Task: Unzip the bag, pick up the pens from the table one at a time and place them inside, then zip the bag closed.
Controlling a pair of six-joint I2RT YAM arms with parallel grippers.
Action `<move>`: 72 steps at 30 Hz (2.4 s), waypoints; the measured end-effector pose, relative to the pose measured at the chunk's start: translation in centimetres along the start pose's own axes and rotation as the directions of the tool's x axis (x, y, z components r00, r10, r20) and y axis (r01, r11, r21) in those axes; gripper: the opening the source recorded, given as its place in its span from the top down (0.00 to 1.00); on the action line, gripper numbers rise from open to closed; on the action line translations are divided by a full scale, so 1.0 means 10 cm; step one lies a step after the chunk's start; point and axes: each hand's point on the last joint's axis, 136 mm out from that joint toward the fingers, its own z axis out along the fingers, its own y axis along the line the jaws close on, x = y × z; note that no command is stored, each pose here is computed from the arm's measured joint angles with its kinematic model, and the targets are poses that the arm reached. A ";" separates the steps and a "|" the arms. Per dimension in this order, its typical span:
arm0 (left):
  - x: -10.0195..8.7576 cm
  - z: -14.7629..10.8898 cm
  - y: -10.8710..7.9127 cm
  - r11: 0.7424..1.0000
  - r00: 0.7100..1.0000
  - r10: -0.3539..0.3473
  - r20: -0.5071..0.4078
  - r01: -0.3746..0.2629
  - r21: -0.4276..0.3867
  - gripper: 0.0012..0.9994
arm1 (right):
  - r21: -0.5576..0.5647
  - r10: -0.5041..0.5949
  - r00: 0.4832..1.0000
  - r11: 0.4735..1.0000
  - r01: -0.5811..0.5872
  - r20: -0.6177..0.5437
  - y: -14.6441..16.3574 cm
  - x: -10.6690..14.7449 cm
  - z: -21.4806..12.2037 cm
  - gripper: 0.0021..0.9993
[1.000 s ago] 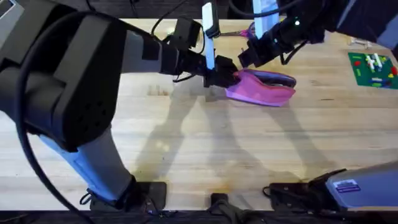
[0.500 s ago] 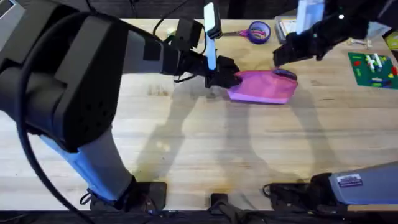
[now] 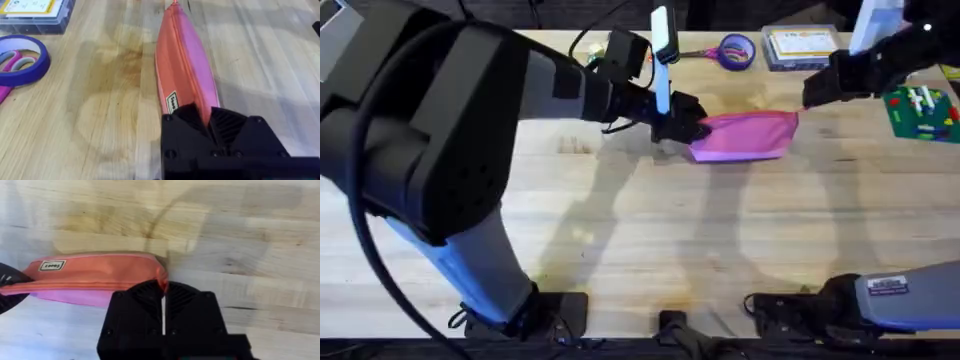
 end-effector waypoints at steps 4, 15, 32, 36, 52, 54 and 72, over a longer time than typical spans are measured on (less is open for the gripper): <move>0.00 0.00 0.00 1.000 1.000 0.001 0.001 -0.001 0.001 0.96 | -0.005 0.017 1.000 1.000 -0.017 0.000 -0.05 0.01 -0.01 0.97; -0.02 0.04 -0.03 1.000 1.000 0.010 0.004 -0.010 0.011 0.96 | -0.022 0.092 0.996 0.996 -0.092 0.004 -0.25 0.07 -0.05 0.97; -0.01 0.04 -0.04 1.000 1.000 0.004 0.000 -0.004 0.013 0.96 | 0.019 0.141 0.990 0.990 -0.141 -0.016 -0.47 0.43 0.36 0.97; -0.01 0.04 -0.04 1.000 1.000 0.004 -0.001 -0.004 0.013 0.96 | 0.025 0.135 0.991 0.991 -0.135 0.014 -0.50 0.36 0.37 0.97; -0.01 0.03 -0.03 1.000 1.000 0.002 -0.002 -0.002 0.009 0.96 | 0.076 0.140 0.989 0.987 -0.143 0.047 -0.63 0.31 0.37 0.97; -0.01 0.03 -0.03 1.000 1.000 0.002 -0.003 -0.002 0.009 0.96 | 0.078 0.139 0.989 0.987 -0.143 0.049 -0.64 0.31 0.36 0.97; 0.03 -0.04 0.02 1.000 1.000 -0.009 -0.002 0.009 -0.007 0.60 | 0.115 0.082 0.952 0.986 -0.121 0.295 -0.39 0.23 -0.86 0.00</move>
